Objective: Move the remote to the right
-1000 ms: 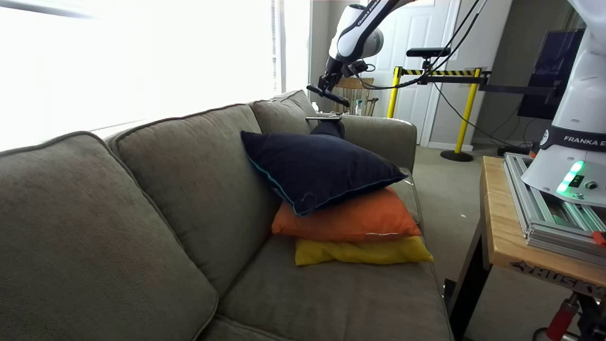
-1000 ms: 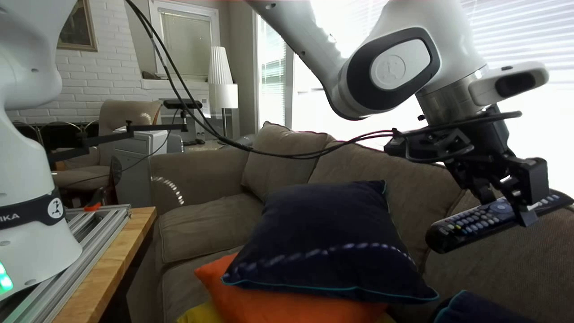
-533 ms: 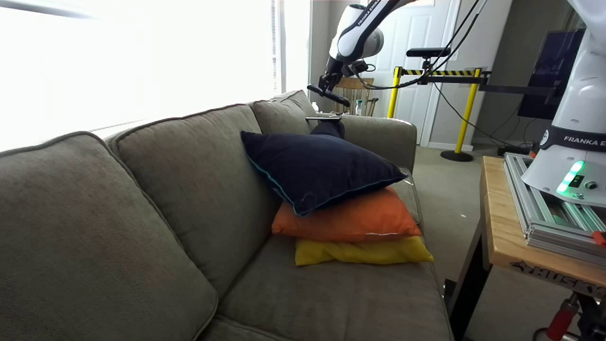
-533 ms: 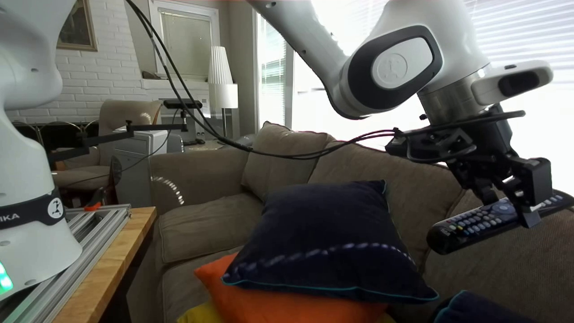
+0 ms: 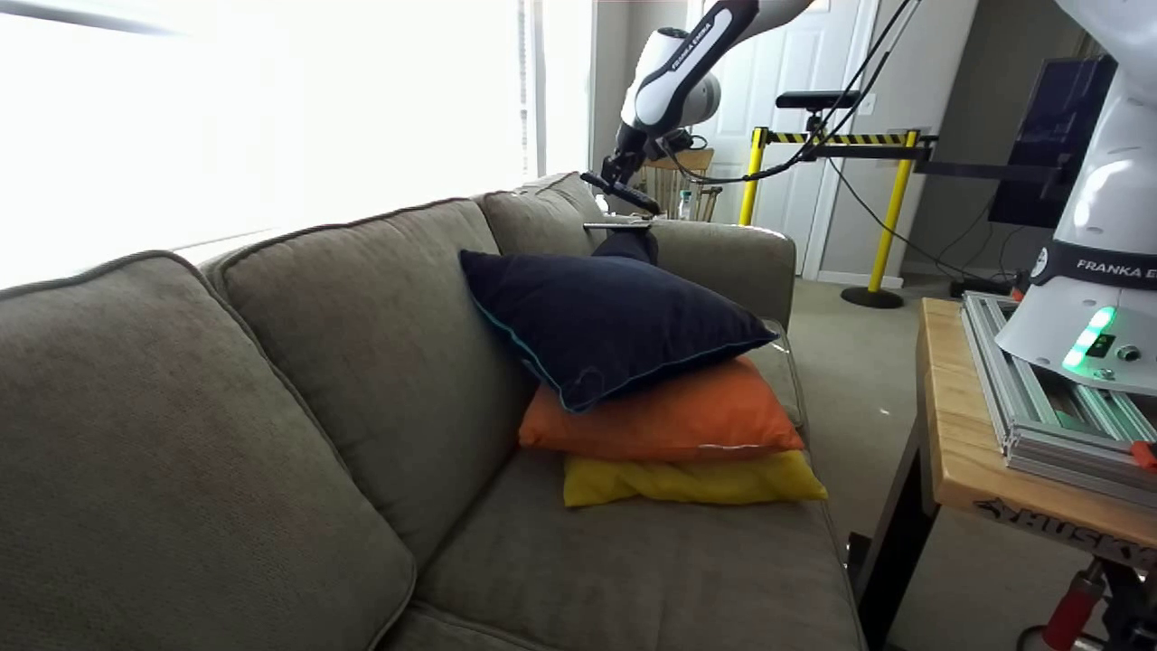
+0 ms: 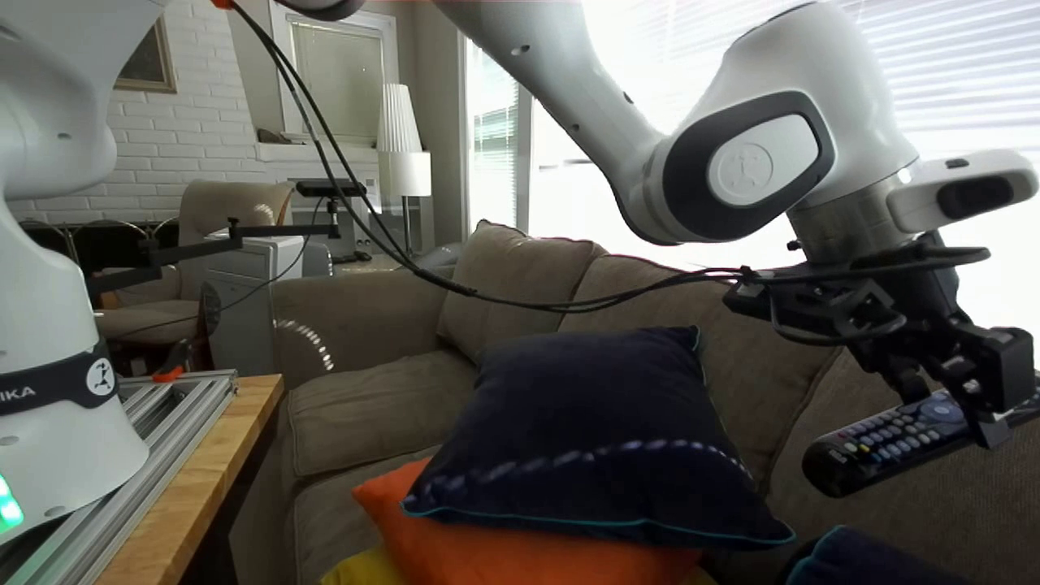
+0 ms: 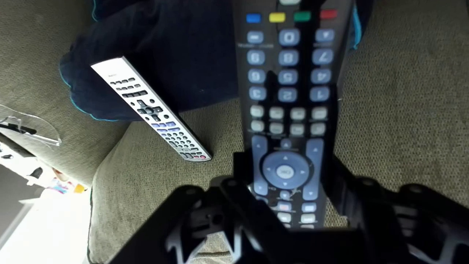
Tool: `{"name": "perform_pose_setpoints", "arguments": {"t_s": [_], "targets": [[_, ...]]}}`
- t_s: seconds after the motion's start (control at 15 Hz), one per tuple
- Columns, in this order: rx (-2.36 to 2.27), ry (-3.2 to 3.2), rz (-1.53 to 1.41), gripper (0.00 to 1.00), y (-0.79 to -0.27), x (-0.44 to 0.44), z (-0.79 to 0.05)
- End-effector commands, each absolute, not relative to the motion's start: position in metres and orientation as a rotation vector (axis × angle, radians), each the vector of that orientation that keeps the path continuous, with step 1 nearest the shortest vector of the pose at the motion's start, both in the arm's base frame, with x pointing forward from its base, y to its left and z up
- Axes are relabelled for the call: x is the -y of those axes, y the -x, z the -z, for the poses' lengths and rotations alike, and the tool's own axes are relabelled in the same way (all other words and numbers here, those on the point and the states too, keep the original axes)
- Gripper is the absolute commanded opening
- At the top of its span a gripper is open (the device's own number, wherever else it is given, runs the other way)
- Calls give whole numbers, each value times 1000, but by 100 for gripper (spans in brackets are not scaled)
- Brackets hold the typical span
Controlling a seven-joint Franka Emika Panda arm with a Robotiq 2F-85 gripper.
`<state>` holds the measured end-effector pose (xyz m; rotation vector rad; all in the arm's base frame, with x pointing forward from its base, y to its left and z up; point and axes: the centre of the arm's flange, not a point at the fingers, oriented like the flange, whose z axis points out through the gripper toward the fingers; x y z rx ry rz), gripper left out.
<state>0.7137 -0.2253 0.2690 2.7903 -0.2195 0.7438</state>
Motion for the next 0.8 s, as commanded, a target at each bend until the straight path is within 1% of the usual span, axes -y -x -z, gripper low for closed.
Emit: {"name": "perform_pose_setpoints", "arguments": {"t_s": [0.0,0.27,0.73], "targets": [[182,-2840,-740,29,-753,248,-257],[28,-2906,-702,29,-768,261,-241],[-287,-2800,-708,29,-777,275,-224]]}}
